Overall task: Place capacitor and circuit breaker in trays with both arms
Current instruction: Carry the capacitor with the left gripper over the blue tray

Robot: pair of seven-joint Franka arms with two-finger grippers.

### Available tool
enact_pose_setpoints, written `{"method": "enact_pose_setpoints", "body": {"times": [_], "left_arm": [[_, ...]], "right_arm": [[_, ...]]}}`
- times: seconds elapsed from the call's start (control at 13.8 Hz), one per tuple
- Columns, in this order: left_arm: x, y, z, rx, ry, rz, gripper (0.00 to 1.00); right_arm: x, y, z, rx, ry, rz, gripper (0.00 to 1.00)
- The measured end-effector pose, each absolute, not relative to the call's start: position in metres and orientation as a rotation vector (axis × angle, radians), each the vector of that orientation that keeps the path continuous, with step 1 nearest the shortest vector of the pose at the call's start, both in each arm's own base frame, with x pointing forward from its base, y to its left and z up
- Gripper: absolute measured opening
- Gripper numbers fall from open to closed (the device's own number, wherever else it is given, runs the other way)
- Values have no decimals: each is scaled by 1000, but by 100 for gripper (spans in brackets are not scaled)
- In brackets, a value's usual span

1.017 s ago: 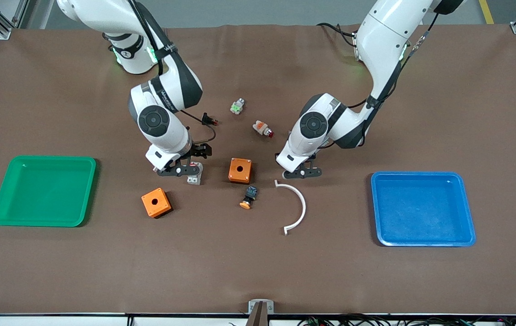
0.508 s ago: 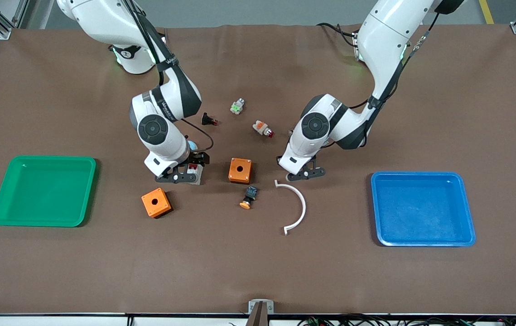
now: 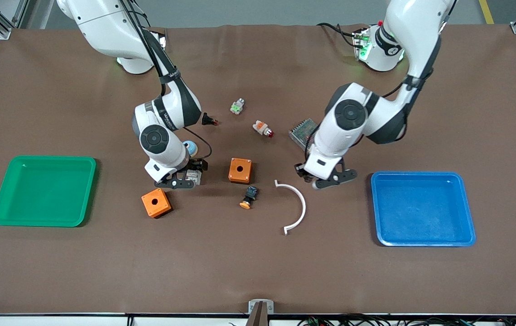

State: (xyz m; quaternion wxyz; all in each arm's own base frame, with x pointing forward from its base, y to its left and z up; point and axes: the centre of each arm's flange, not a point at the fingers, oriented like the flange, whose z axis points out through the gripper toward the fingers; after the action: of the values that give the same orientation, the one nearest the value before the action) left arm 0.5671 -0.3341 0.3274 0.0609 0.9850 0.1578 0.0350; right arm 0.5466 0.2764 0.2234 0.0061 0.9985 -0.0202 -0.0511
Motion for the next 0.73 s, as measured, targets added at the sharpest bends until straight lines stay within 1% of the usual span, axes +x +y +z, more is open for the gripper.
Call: {"method": "enact_pose_setpoints", "body": {"times": [0.15, 0.22, 0.29, 0.51, 0.58, 0.73], "left_arm": [[583, -307, 349, 3001, 486, 181, 34], [592, -293, 361, 3006, 498, 207, 34], [601, -279, 372, 3015, 495, 218, 34], [626, -233, 398, 3055, 437, 215, 34], [634, -213, 404, 3075, 405, 202, 34], [644, -173, 407, 3109, 334, 171, 34]], "right_arm": [[547, 279, 222, 3125, -70, -160, 98], [547, 279, 222, 3126, -73, -161, 95], [548, 279, 221, 3126, -74, -161, 95], [550, 280, 221, 3128, -77, -156, 67], [550, 281, 221, 3128, -77, -154, 66], [551, 282, 222, 3136, -91, -158, 52]]}}
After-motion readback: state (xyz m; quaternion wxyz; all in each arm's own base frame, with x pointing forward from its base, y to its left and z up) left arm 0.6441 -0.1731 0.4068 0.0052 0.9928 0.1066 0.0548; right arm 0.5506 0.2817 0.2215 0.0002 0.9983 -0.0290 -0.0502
